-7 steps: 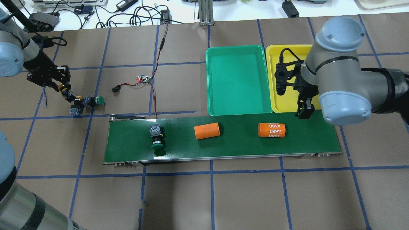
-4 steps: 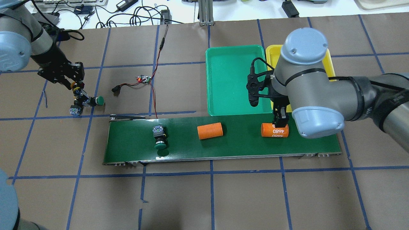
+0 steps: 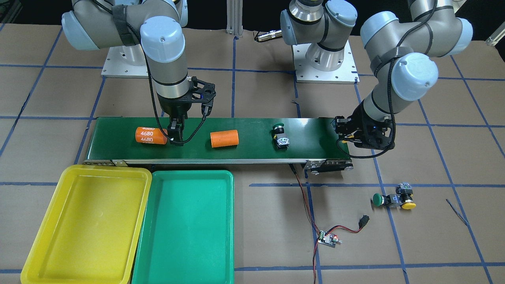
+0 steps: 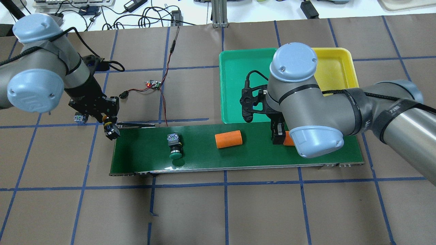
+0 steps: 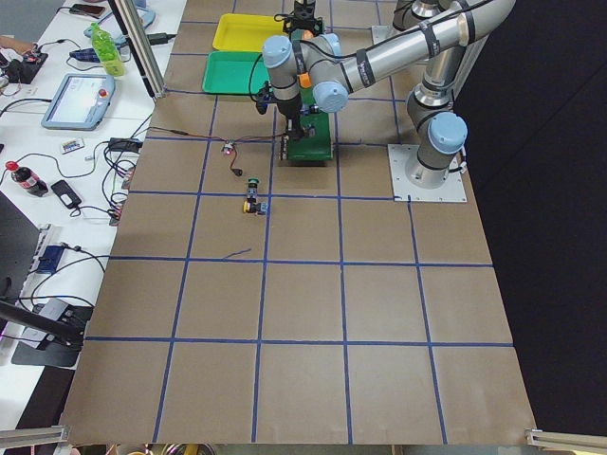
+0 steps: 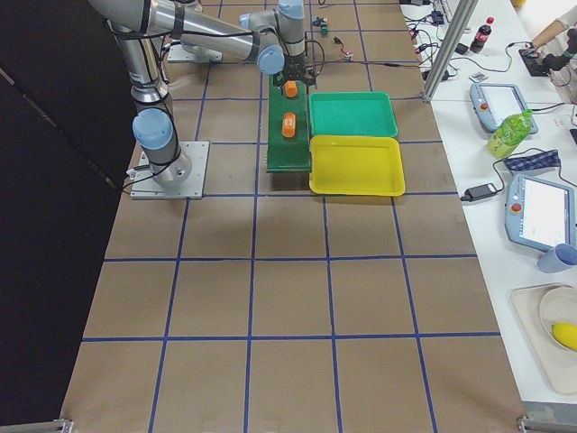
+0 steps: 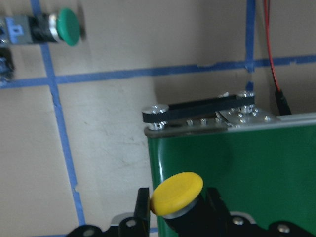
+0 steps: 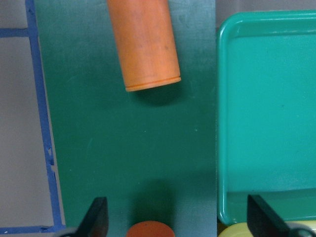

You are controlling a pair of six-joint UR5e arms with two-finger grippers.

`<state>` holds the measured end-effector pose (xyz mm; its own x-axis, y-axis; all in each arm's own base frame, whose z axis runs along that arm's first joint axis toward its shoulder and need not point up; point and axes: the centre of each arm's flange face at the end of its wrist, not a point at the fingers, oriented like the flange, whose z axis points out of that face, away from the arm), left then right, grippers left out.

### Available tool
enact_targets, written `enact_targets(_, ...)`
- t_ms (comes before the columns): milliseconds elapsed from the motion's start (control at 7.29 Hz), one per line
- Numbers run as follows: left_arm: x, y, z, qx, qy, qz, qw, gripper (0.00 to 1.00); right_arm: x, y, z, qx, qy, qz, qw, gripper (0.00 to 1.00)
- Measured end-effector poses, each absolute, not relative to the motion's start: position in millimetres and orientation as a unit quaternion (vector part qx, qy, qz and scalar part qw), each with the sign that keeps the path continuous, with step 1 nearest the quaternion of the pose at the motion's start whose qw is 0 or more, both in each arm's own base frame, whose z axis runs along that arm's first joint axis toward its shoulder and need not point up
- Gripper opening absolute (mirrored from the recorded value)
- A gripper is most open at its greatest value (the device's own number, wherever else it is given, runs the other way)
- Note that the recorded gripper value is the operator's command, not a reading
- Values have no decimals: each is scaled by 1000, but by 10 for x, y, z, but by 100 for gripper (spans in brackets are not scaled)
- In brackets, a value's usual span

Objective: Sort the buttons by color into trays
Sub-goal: 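Place the yellow switch on the belt with left while right grips the cell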

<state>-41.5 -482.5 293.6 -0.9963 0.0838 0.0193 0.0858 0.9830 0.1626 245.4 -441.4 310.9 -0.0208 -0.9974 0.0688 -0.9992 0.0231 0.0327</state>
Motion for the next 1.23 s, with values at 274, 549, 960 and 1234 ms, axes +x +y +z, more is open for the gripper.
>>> enact_targets(274, -507, -4716, 2718, -65, -995, -71, 4, 13, 2490, -4367, 3208, 701, -711, 21, 39, 100)
enact_targets(549, -544, -4777, 2707, -80, -996, -35, -4, 100, 2485, -4367, 3219, 701, -711, 20, 40, 100)
enact_targets(960, -528, -4821, 2828, -80, -997, -9, -12, 100, 2413, -4364, 3150, 712, -702, 1, 34, 100)
enact_targets(1234, -421, -4919, 3077, -70, -997, 12, -19, 100, 2281, -4407, 3161, 742, -670, 0, 40, 100)
